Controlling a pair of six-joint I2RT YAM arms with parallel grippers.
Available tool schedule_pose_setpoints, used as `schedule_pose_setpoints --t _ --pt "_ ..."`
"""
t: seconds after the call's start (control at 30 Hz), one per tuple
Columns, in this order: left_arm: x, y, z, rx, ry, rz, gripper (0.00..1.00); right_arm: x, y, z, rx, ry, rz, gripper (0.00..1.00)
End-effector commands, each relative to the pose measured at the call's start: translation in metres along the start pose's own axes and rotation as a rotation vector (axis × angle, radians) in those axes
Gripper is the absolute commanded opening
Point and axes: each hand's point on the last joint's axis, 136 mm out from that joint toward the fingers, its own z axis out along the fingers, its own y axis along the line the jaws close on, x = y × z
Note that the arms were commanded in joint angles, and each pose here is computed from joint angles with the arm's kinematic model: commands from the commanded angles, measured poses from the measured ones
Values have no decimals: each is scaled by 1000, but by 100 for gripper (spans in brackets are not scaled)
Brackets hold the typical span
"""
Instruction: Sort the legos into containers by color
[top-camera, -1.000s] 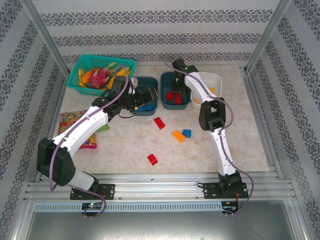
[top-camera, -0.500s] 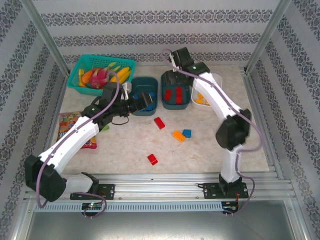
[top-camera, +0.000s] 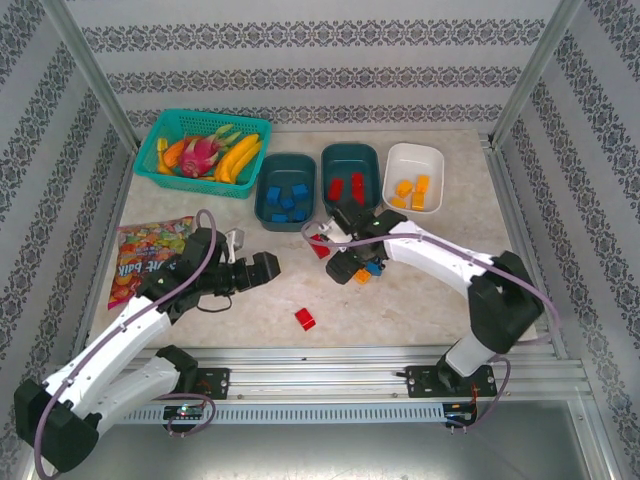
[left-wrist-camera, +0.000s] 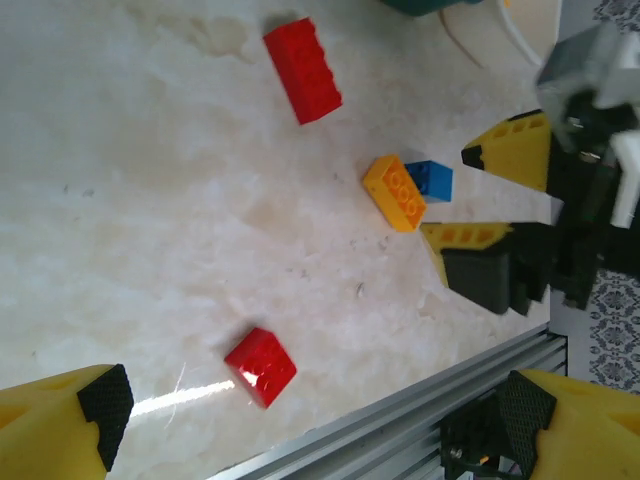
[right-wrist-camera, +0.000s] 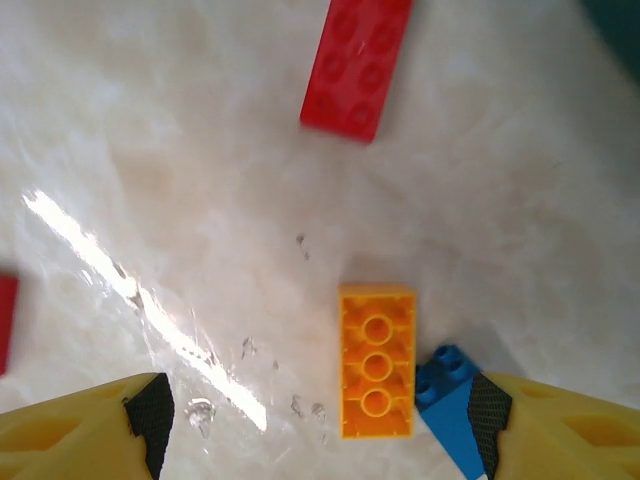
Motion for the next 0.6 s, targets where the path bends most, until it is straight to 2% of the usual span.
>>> schedule_pose_setpoints --t 0.0,0.13,0.37,0.57 --pt "8 1 -3 10 6 -29 97 10 -12 15 55 102 -42 79" --pt "6 1 -6 4 -9 -34 97 10 -14 34 58 159 -50 78" --pt "2 -2 -13 6 -34 -33 97 16 -19 56 63 240 -14 67" --pt "1 -5 -16 15 -45 -36 97 21 -20 62 61 261 -5 59"
